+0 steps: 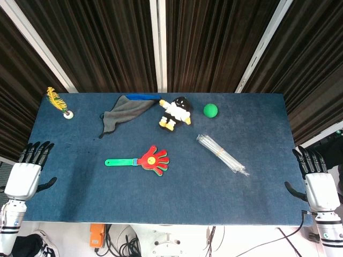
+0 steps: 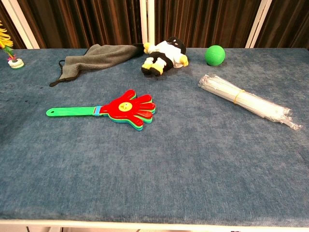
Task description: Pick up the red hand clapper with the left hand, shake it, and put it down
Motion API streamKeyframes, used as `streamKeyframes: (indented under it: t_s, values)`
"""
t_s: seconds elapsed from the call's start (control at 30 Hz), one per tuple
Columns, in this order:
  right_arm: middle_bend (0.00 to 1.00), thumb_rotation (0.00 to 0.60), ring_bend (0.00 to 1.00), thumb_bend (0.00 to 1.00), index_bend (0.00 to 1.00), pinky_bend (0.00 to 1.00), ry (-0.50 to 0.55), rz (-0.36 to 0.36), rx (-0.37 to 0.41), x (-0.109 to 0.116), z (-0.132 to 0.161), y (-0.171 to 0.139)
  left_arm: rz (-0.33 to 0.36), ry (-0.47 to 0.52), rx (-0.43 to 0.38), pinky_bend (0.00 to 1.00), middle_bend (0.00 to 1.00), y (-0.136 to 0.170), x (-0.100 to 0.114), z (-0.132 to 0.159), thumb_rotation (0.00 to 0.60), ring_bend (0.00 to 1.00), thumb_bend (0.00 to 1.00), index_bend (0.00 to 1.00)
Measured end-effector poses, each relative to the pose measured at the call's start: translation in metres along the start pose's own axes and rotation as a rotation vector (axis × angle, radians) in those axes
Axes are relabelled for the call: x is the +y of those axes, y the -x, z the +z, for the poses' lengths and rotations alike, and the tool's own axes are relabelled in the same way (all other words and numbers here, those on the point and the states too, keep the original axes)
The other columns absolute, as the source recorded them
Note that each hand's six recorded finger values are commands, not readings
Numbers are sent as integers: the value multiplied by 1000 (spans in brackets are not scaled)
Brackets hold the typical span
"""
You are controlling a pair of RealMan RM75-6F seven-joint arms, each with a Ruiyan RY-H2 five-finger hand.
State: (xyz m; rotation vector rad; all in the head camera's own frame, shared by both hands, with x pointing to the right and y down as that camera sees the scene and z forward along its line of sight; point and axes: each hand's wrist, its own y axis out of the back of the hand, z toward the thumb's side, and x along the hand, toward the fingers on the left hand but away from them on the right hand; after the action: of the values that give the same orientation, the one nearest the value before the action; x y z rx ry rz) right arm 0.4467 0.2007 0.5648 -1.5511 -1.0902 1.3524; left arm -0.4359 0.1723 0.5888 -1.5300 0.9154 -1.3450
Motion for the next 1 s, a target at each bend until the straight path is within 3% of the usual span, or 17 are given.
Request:
streamKeyframes:
  t_s: [0.43, 0.6, 1.0]
  values:
    - [0, 600, 0, 150, 0, 0, -6, -3, -4, 2, -2, -2, -4, 20, -5, 64, 34, 4, -4, 4, 600, 0, 160, 50]
    - [0, 600, 0, 150, 0, 0, -14, -3, -7, 3, -4, 0, -41, 34, -24, 66, 34, 0, -12, 11, 600, 0, 160, 50]
    - [0, 600, 0, 150, 0, 0, -13, -24, -22, 11, -12, -6, -128, 139, -216, 68, 55, -42, -41, 86, 600, 0, 175, 51]
